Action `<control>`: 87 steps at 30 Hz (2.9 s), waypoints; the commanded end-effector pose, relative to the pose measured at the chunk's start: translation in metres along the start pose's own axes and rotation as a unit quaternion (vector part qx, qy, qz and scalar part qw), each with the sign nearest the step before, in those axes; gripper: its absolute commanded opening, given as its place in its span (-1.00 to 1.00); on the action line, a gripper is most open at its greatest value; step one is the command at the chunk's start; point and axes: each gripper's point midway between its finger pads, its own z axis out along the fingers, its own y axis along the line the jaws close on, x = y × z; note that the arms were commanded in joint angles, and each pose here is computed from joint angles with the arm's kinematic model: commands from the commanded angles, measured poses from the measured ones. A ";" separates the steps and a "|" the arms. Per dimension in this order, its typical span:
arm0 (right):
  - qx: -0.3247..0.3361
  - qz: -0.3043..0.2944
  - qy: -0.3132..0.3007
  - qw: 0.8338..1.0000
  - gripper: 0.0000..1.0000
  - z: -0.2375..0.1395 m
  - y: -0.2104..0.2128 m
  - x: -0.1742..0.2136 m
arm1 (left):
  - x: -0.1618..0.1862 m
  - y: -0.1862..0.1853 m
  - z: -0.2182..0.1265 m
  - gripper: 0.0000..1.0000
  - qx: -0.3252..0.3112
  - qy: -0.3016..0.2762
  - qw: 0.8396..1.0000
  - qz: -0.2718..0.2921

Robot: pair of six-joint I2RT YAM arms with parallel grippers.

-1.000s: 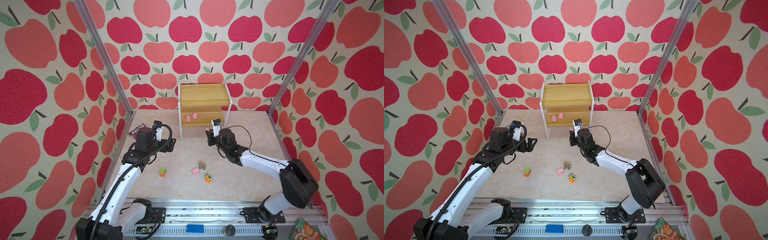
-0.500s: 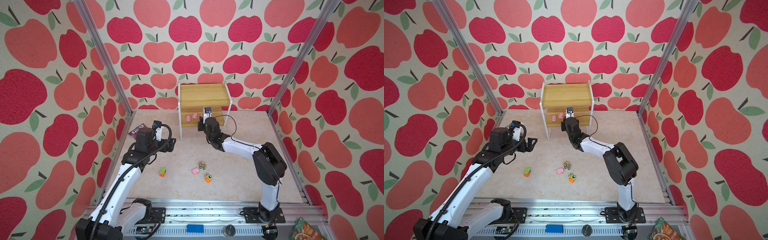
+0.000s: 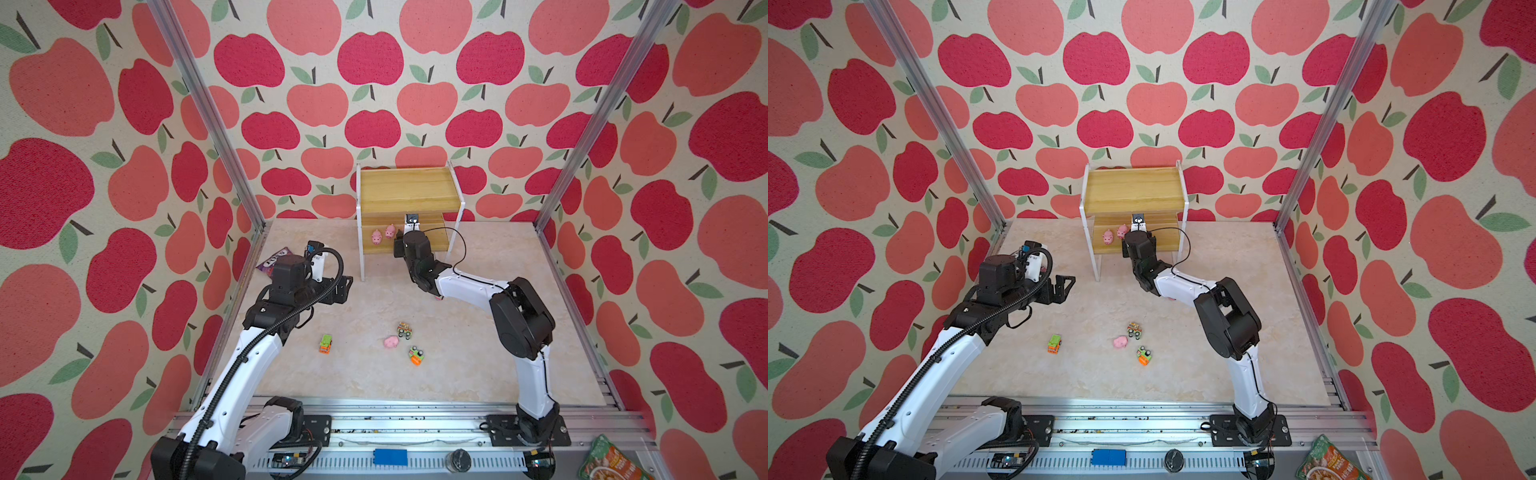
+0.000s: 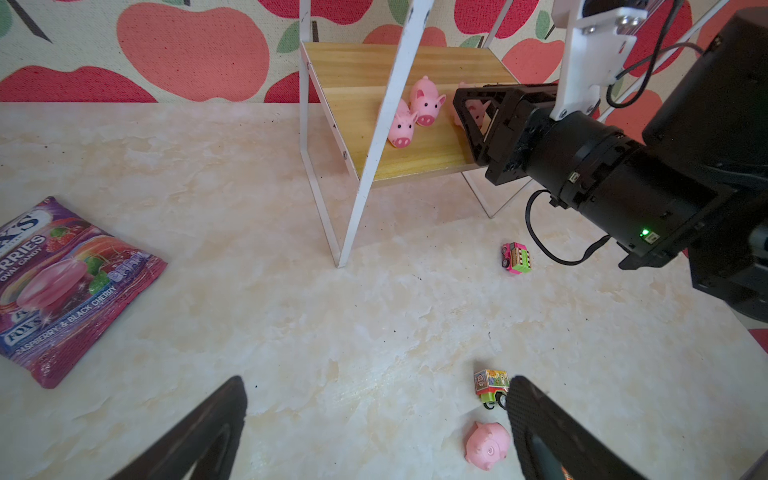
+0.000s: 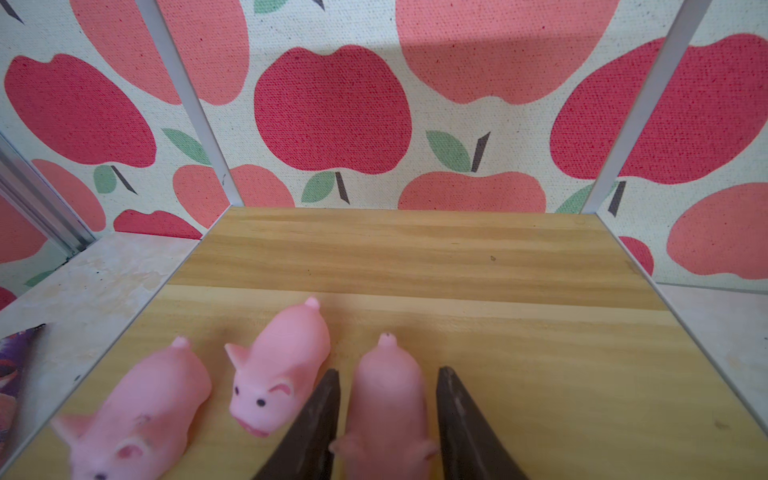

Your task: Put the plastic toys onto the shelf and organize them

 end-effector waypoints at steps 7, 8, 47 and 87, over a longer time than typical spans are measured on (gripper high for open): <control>-0.021 -0.002 -0.015 1.000 0.35 -0.031 0.006 -0.027 | -0.012 -0.003 -0.005 1.00 0.006 -0.022 1.000 0.000; -0.026 -0.004 -0.015 1.000 0.36 -0.038 0.008 -0.028 | -0.013 -0.003 -0.005 1.00 0.005 -0.023 1.000 0.000; -0.346 -0.500 0.298 0.736 0.15 -0.281 0.091 0.209 | -0.007 0.002 0.001 0.99 -0.001 -0.009 1.000 -0.005; -0.276 -0.349 0.277 0.852 -0.90 -0.233 0.070 0.138 | -0.007 -0.003 0.002 1.00 0.012 -0.009 1.000 -0.006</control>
